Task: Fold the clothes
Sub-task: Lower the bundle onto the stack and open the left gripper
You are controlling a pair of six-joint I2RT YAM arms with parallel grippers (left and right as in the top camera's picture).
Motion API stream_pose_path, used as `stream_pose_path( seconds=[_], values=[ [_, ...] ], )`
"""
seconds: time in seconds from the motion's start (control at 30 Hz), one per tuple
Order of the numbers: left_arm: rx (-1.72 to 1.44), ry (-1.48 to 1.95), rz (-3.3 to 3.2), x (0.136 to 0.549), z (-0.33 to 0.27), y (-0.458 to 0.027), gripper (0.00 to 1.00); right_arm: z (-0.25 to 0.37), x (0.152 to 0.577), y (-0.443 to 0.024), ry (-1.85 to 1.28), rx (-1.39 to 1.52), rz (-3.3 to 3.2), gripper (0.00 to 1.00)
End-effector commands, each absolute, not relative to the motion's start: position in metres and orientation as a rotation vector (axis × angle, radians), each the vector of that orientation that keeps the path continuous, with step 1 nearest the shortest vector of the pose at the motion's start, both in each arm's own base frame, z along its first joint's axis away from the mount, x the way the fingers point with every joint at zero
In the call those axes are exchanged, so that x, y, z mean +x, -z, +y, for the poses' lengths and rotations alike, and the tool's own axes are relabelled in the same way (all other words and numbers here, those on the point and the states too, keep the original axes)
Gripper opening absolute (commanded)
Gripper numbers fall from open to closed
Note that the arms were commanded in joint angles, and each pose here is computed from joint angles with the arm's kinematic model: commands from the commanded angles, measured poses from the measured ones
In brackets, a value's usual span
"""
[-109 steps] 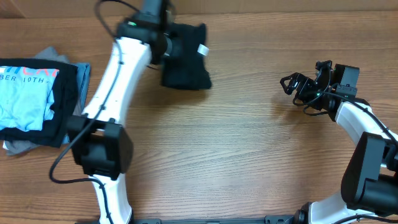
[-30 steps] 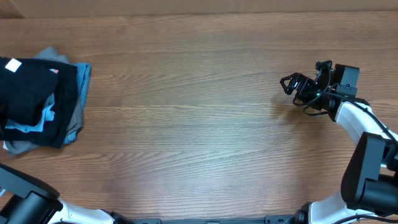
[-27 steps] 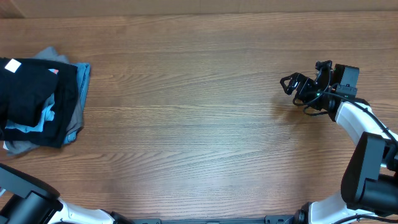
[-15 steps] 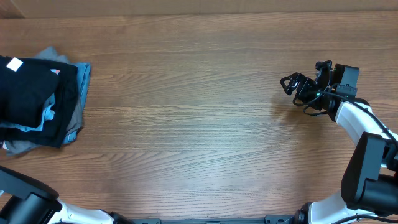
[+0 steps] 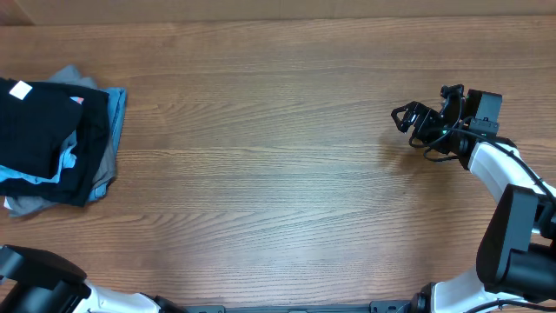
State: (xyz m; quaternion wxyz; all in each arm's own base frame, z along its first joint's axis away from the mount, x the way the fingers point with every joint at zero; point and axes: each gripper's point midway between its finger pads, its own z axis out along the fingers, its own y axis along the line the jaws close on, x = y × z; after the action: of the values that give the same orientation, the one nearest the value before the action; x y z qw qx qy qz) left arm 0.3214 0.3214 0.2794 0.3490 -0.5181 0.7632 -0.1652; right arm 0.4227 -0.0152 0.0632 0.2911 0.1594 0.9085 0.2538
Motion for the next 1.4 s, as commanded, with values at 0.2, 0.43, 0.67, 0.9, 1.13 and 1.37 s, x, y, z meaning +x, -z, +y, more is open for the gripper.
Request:
stream_pose_path(
  seconds=[0.2, 0.43, 0.67, 0.9, 1.13, 1.37],
  values=[
    [-1.123, 0.656, 2.206, 0.344, 0.253, -0.209, 0.04, -0.017, 0.425, -0.072, -0.666, 0.416, 2.4, 1.0],
    [-1.027, 0.681, 2.234, 0.344, 0.247, -0.177, 0.04, -0.017, 0.425, -0.072, -0.666, 0.416, 2.4, 1.0],
    [-1.084, 0.699, 2.208, 0.336, 0.248, -0.128, 0.04, -0.017, 0.425, -0.072, -0.666, 0.416, 2.4, 1.0],
    [-1.116, 0.694, 2.18, 0.328, 0.252, -0.107, 0.04, -0.017, 0.425, -0.072, -0.666, 0.416, 2.399, 1.0],
    [-0.799, 1.048, 1.925, 0.36, 0.232, -0.197, 0.04, -0.017, 0.425, -0.072, -0.666, 0.416, 2.4, 1.0],
    [-0.583, 1.131, 1.798, 0.373, 0.232, -0.289, 0.04, -0.017, 0.425, -0.072, -0.666, 0.416, 2.4, 1.0]
  ],
)
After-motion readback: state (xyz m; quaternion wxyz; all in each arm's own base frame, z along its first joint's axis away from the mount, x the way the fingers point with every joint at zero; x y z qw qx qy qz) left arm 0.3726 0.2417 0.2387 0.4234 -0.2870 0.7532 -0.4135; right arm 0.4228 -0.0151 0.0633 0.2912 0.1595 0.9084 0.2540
